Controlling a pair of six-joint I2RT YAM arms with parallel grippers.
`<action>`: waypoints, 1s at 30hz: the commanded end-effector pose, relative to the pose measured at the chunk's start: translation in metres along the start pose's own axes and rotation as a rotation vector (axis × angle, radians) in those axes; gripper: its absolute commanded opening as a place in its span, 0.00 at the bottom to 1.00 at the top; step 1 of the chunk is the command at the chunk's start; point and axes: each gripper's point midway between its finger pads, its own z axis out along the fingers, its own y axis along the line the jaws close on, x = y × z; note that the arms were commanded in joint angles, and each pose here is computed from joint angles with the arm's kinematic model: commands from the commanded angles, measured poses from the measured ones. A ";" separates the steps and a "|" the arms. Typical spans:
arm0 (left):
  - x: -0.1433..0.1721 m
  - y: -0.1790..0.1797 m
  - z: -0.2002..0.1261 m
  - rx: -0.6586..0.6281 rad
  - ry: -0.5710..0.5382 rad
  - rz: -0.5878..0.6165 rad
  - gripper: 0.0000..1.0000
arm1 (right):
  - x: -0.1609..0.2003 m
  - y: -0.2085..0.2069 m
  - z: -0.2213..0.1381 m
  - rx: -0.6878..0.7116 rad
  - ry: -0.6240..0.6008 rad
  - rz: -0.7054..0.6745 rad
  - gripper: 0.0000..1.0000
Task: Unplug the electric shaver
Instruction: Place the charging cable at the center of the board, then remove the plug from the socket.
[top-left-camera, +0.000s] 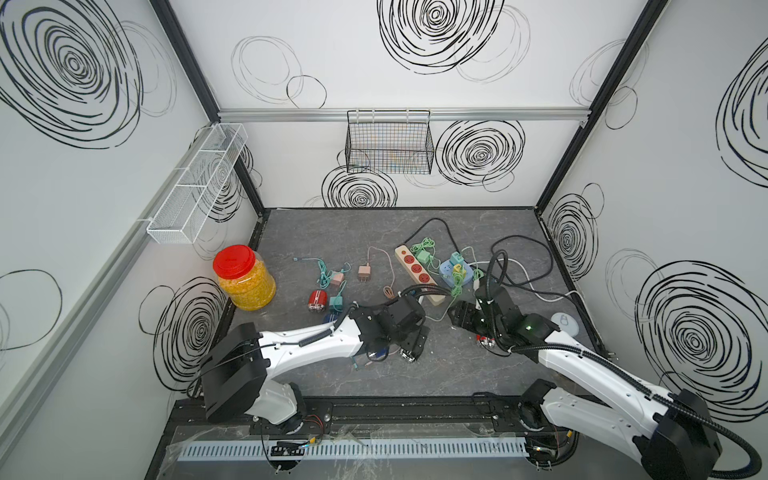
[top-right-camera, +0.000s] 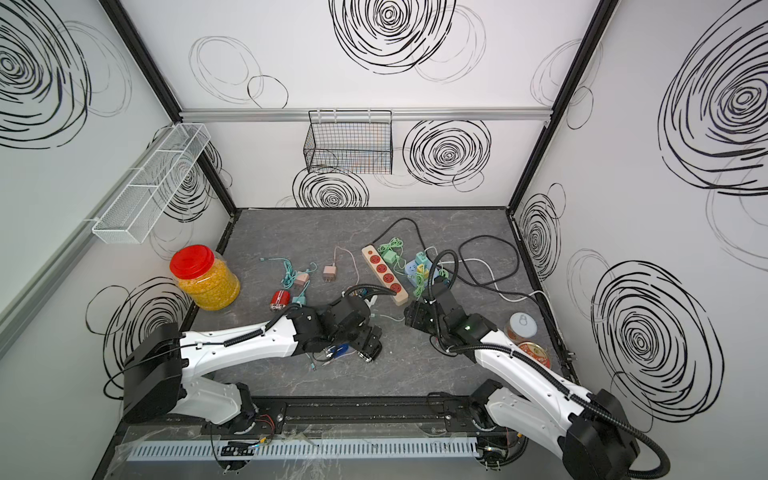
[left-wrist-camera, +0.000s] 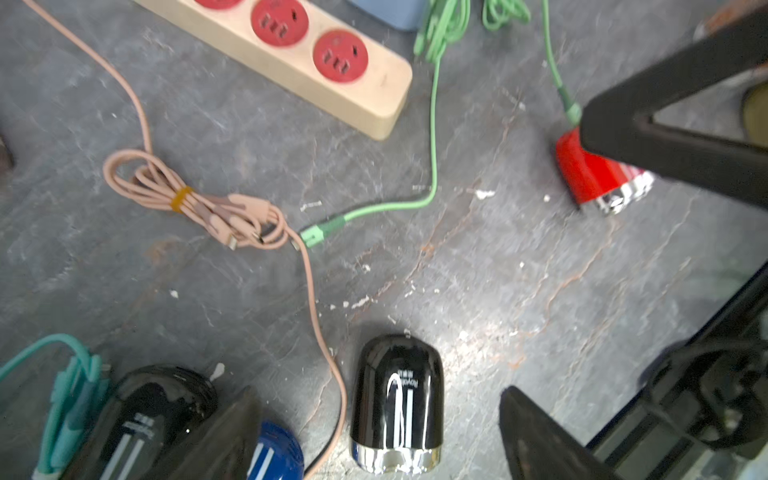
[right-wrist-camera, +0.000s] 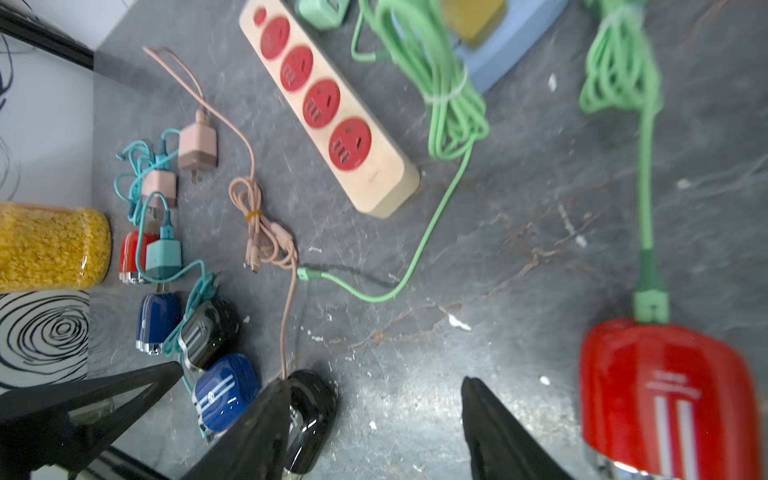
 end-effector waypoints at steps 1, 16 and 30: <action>-0.040 0.006 -0.006 0.018 -0.054 -0.041 0.84 | -0.045 -0.010 -0.021 0.074 -0.161 -0.056 0.67; -0.198 0.028 0.083 -0.032 -0.033 -0.048 0.20 | -0.130 -0.010 0.036 0.231 -0.085 -0.119 0.78; -0.198 0.014 0.140 0.092 0.056 -0.129 0.07 | -0.126 -0.028 0.084 0.277 -0.004 -0.194 0.74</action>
